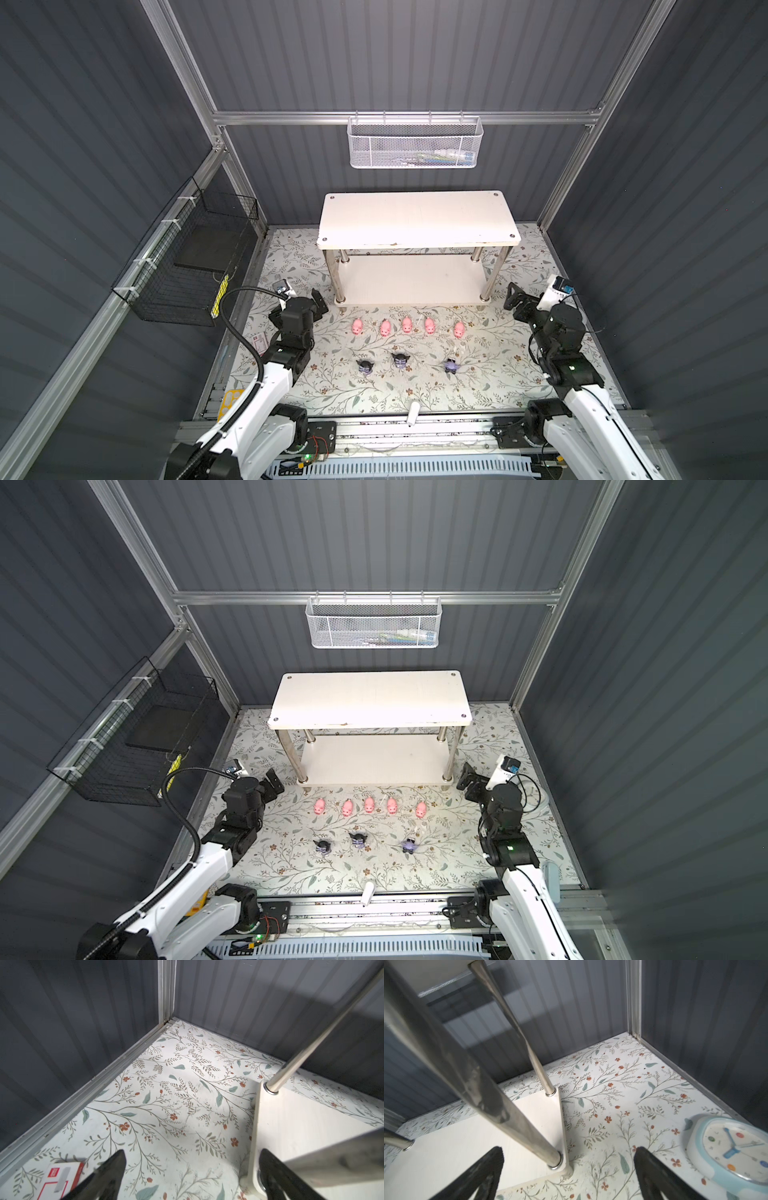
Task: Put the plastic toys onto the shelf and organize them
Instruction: 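Move the right gripper over the nearest purple witch toy while the left arm lifts, then close the right gripper on the purple witch toy, then lift the witch toy with the right gripper and carry it onto the lower shelf, then open the right gripper to release the witch toy on the lower shelf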
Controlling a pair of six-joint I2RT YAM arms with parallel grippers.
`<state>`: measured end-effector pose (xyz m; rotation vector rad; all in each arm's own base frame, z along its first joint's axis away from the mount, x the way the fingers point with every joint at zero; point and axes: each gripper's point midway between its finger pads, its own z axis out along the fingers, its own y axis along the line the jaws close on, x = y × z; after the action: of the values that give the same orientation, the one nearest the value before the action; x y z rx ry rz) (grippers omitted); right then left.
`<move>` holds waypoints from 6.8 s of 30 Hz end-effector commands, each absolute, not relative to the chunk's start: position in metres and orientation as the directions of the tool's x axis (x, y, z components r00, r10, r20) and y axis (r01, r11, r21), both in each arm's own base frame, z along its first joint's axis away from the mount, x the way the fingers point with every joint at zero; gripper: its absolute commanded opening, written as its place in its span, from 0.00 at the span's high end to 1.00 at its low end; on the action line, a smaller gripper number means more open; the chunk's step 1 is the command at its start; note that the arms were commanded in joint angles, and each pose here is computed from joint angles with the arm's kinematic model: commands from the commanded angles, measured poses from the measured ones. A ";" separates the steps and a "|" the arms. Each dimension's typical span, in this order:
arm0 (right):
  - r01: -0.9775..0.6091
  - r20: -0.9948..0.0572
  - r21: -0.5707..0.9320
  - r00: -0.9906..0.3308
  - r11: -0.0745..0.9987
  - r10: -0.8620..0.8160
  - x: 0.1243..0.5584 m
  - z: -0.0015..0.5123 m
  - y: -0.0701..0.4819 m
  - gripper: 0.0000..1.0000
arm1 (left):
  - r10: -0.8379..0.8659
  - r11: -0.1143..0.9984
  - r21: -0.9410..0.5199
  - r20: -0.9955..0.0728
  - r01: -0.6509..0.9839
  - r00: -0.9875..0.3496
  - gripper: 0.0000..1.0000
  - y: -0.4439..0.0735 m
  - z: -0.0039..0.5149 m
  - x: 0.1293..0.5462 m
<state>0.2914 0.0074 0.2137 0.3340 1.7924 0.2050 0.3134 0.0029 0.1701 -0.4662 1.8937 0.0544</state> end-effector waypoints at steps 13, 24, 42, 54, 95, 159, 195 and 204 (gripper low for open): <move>-0.056 -0.754 0.384 -0.596 0.922 0.278 0.237 0.122 0.106 0.01 | -0.404 0.910 -0.292 -0.781 -0.294 -0.476 0.02 -0.025 0.126 0.272; -0.280 -0.686 0.335 -0.727 0.900 0.030 0.197 0.092 0.168 0.03 | -0.314 0.947 -0.230 -0.814 -0.225 -0.489 0.00 -0.062 0.125 0.279; -0.375 -0.610 0.148 -0.763 0.915 -0.214 0.167 0.058 0.201 0.18 | -0.284 0.955 -0.203 -0.833 -0.215 -0.475 0.00 -0.067 0.128 0.278; -0.324 -0.590 0.120 -0.784 0.938 -0.195 0.166 0.046 0.195 0.27 | -0.282 0.956 -0.202 -0.829 -0.212 -0.482 0.00 -0.067 0.123 0.277; -0.371 -0.588 0.031 -0.758 0.928 -0.283 0.170 0.082 0.191 0.63 | -0.279 0.957 -0.195 -0.824 -0.215 -0.494 0.00 -0.068 0.114 0.277; -0.279 -0.629 -0.174 -0.706 0.944 -0.324 0.387 0.103 0.156 0.62 | -0.295 0.954 -0.223 -0.815 -0.201 -0.498 0.00 -0.071 0.101 0.274; -0.272 -0.663 -0.107 -0.698 0.956 -0.272 0.387 0.124 0.156 0.34 | -0.295 0.953 -0.215 -0.815 -0.212 -0.499 0.00 -0.068 0.096 0.273; -0.301 -0.709 0.011 -0.675 0.954 -0.204 0.367 0.148 0.165 0.29 | -0.293 0.954 -0.212 -0.814 -0.214 -0.502 0.00 -0.068 0.096 0.273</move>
<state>0.3755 0.1626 0.1501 -0.3705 2.3139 0.1014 0.2747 -0.0691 0.0986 -0.3439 2.1134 -0.1035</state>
